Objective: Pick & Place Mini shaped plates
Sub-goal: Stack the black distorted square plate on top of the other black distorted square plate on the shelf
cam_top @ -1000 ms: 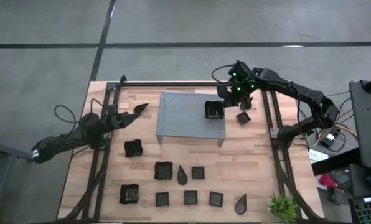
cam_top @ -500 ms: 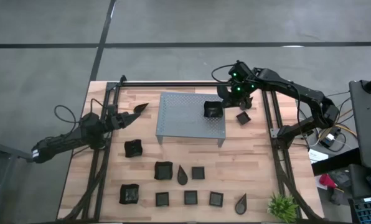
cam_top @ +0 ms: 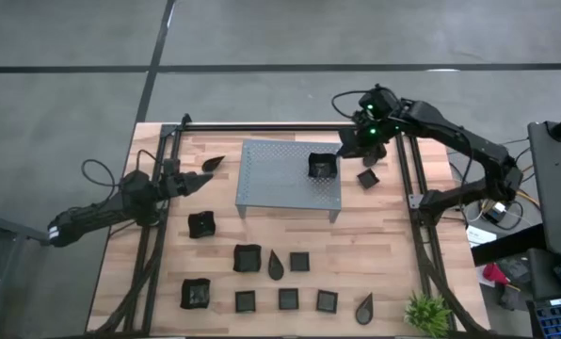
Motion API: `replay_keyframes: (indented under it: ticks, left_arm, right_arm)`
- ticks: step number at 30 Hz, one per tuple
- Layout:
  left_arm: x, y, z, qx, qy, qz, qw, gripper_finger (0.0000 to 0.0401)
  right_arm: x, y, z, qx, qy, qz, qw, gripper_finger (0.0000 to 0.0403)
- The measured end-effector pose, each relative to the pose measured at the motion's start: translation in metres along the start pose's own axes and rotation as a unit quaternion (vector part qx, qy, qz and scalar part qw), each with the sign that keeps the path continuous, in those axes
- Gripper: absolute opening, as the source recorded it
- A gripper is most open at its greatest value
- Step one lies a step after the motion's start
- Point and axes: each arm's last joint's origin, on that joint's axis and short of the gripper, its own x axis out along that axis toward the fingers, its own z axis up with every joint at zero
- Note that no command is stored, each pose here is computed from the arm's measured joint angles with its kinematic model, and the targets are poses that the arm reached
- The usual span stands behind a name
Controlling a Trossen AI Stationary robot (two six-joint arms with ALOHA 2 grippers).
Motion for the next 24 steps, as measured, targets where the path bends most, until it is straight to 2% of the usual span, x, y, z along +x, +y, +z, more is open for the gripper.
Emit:
replay_keyframes:
  ticks: [7,16,21,24]
  left_arm:
    - [0.0,-0.001,0.0,-0.044,0.009,-0.005,0.999,0.0]
    - [-0.001,-0.013,0.004,-0.03,0.018,-0.029,0.999,0.0005]
    - [-0.001,-0.016,0.005,-0.024,0.041,0.004,0.999,0.0054]
    - [-0.002,-0.024,0.007,0.008,0.083,0.006,0.997,0.0098]
  right_arm:
    - [-0.029,0.007,-0.023,-0.052,-0.044,0.03,0.997,0.0132]
    - [-0.049,0.019,-0.048,-0.145,-0.113,0.064,0.981,0.0118]
    - [-0.043,0.023,-0.054,-0.122,-0.096,0.063,0.986,0.0113]
    - [-0.035,0.026,-0.055,-0.134,-0.082,0.058,0.986,0.011]
